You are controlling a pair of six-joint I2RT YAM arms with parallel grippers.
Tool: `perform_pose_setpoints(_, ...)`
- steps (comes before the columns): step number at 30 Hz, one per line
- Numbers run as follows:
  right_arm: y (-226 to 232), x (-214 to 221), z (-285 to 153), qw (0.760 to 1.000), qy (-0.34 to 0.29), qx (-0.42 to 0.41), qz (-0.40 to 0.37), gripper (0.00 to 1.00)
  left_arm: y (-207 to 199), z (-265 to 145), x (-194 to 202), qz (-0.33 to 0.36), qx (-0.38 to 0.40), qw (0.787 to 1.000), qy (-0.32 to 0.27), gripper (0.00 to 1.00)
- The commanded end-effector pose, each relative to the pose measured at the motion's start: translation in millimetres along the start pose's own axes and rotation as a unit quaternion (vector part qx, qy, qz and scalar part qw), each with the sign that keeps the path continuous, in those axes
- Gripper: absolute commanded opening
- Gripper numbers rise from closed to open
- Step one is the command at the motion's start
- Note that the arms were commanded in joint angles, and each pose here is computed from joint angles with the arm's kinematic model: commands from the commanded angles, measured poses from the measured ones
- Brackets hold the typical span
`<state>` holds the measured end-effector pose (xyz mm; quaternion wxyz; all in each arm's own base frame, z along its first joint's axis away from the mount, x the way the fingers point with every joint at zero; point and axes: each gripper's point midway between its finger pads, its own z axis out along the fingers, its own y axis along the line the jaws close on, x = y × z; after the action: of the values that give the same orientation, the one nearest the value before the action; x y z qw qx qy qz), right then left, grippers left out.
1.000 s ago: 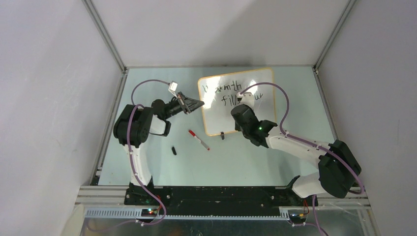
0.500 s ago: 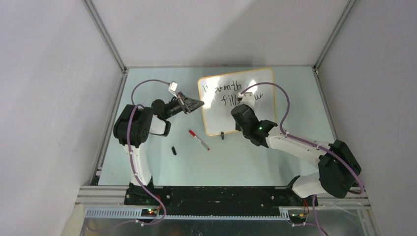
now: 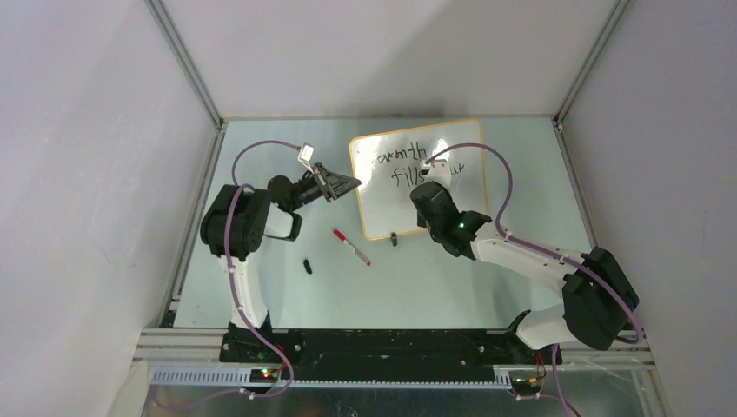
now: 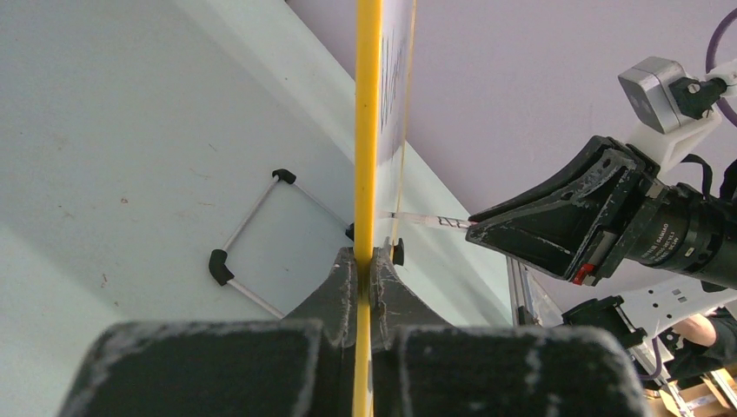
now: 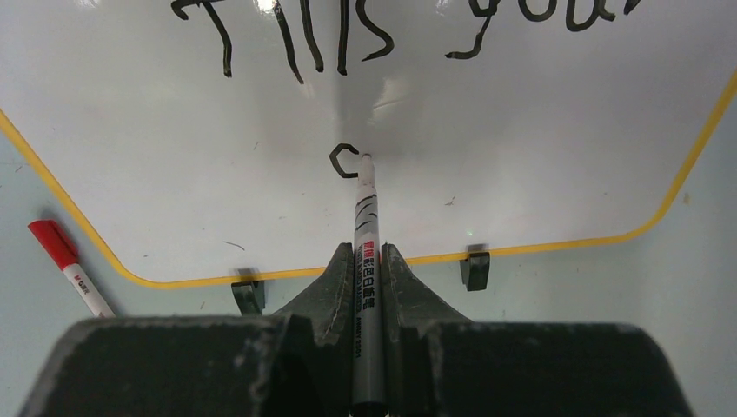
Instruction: Write a sentence on the whiteboard
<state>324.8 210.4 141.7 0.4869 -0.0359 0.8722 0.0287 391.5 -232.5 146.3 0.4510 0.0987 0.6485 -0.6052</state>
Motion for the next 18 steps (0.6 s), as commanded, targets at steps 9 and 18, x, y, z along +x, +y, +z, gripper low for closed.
perform_pose_setpoints(9,2.3,-48.4,-2.2,0.998,-0.062,-0.009,0.032,0.00,-19.5,5.7,-11.9,0.031,0.031,0.999,-0.005,0.00)
perform_pose_setpoints(18,1.8,-56.7,-1.4,0.997,-0.065,-0.013,0.034,0.00,-19.6,5.9,-12.0,0.032,0.031,0.999,-0.005,0.00)
